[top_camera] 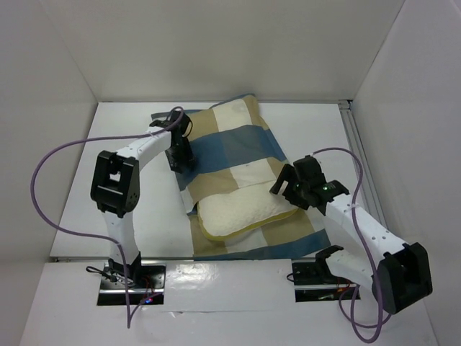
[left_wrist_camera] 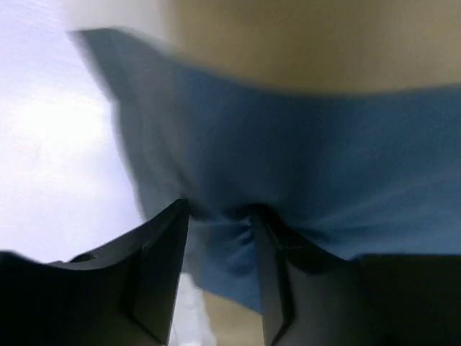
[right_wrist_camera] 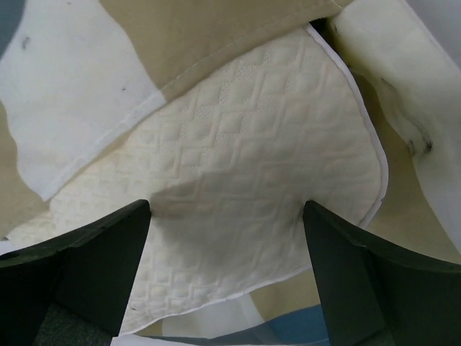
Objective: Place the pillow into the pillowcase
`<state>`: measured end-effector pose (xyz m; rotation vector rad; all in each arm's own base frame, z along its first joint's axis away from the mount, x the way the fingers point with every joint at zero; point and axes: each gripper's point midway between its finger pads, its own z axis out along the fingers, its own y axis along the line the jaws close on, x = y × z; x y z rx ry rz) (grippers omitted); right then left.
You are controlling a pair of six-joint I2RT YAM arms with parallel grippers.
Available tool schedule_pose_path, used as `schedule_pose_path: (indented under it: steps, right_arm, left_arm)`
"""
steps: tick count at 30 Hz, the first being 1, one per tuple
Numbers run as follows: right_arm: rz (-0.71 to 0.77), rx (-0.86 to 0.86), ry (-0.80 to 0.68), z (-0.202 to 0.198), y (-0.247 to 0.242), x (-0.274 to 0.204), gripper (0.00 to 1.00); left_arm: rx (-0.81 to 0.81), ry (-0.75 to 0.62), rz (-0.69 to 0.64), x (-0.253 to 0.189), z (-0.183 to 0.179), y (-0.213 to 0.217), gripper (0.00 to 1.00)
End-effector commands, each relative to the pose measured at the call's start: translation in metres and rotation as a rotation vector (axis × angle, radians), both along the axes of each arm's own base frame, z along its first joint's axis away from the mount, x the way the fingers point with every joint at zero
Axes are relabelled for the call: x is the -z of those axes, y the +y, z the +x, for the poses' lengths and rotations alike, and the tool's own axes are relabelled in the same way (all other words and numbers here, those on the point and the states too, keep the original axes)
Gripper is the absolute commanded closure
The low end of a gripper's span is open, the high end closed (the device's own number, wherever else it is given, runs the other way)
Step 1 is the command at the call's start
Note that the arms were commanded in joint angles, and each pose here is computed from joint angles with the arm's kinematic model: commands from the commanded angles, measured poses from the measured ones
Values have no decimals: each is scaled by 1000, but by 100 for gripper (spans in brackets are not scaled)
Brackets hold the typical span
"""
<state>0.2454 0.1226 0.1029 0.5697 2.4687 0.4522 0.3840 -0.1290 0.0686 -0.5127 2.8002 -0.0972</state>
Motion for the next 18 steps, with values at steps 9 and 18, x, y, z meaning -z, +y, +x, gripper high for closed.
schedule_pose_path:
  steps: [9,18]
  right_arm:
    - [-21,-52,-112,91,39,16,64]
    - [-51,-254,-275,233,91,5,50]
  left_arm:
    - [-71,11,-79,11,-54,8,100]
    - [85,3,-26,-24,-143,0,92]
